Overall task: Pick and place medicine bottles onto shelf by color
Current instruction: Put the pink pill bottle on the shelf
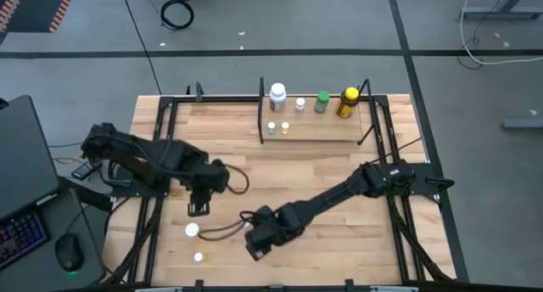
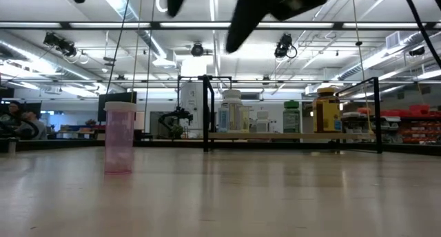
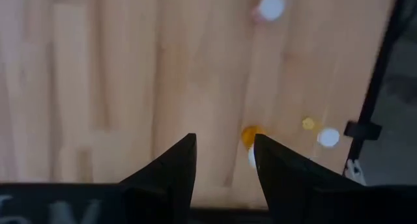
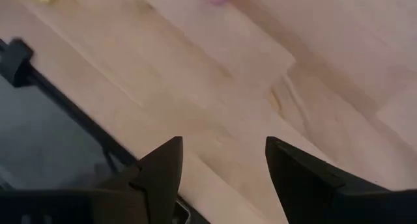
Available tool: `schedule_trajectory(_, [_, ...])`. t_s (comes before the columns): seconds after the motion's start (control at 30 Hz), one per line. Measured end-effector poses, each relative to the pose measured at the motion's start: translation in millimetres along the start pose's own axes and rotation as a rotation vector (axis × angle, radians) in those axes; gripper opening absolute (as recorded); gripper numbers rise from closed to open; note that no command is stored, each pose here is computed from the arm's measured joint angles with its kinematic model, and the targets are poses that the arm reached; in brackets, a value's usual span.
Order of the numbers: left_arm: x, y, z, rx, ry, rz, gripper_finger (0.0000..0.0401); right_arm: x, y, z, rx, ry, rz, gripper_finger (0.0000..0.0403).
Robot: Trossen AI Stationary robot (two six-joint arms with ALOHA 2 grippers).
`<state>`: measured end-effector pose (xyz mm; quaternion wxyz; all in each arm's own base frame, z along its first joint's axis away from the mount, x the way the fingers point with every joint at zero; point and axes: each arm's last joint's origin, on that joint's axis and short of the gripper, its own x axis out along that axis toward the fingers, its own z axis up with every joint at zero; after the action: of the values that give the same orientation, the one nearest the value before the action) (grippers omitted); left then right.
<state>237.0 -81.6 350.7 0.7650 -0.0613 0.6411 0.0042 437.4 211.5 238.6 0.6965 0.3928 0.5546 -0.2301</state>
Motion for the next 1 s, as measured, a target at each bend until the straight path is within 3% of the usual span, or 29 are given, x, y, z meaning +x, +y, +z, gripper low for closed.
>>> schedule_trajectory(0.17, [27,-11,-5,0.032,-0.135,-0.121,0.0166,-25,0,-33,0.030,-0.050,-0.017,0.0226])
schedule_trajectory(0.33, [59,-23,-11,0.002,-0.256,-0.220,0.0167,-74,-11,-67,0.142,-0.203,-0.006,0.0226])
schedule_trajectory(0.57, [102,-40,-18,-0.099,-0.432,-0.167,0.0174,-138,-43,-100,0.168,-0.337,-0.042,0.0226])
schedule_trajectory(0.63, [115,-40,-22,-0.165,-0.447,-0.170,0.0186,-149,-47,-106,0.143,-0.338,-0.004,0.0226])
schedule_trajectory(1.0, [180,-48,-49,-0.157,-0.528,-0.109,0.0269,-164,-54,-129,0.138,-0.409,0.056,0.0226])
